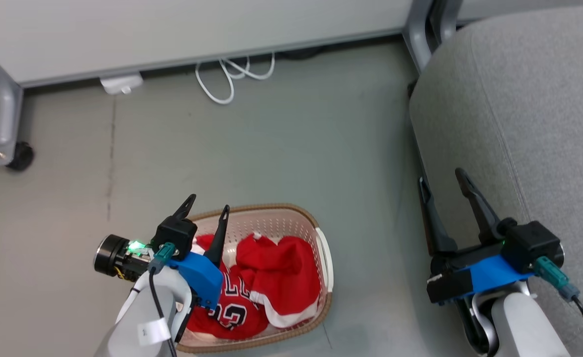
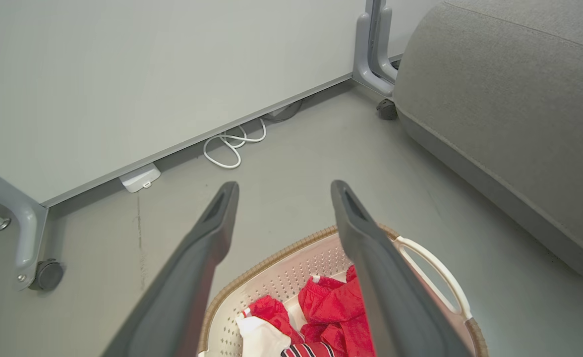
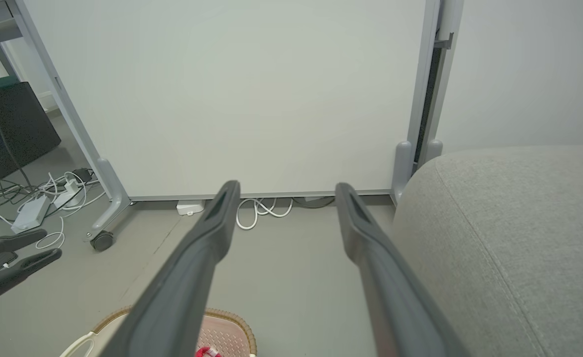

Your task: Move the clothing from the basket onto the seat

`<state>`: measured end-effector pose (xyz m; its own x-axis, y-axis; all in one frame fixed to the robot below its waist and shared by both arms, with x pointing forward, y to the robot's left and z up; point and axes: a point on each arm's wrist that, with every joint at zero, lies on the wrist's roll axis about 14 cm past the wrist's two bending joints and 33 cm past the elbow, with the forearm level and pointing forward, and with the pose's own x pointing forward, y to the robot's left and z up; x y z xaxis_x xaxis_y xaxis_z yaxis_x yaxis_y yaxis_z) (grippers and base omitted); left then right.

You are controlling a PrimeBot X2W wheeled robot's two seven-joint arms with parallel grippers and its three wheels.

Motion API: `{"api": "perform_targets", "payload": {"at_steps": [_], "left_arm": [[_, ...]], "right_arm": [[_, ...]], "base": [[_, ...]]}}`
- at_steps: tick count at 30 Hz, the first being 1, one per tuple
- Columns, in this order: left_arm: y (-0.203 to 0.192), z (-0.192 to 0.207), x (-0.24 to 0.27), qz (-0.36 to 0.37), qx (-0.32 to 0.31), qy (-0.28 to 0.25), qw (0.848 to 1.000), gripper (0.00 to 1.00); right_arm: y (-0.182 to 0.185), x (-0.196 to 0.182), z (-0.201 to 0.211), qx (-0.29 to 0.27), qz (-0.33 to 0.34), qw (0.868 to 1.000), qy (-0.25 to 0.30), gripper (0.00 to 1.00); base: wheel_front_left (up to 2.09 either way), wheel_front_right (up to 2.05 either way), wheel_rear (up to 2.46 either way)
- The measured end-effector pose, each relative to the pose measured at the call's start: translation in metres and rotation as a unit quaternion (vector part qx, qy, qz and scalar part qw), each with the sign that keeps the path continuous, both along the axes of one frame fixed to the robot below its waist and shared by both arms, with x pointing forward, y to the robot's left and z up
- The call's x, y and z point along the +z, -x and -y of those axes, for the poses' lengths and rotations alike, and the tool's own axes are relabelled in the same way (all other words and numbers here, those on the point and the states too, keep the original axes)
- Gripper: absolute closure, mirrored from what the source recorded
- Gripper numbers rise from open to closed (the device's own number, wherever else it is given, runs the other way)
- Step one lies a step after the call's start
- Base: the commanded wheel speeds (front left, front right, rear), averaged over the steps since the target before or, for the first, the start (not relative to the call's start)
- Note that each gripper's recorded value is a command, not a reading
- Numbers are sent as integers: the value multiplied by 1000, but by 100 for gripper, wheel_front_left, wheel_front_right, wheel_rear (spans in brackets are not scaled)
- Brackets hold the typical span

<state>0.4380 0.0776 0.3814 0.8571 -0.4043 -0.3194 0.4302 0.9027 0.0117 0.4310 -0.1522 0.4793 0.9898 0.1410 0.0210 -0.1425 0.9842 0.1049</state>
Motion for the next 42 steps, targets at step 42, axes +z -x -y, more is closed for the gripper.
{"api": "perform_targets", "payload": {"at_steps": [42], "left_arm": [[76, -23, -274, -483, -128, -224, 837, 0]], "right_arm": [[-70, -138, 33, -30, -111, 993, 32, 0]], "base": [[0, 0, 0]]}}
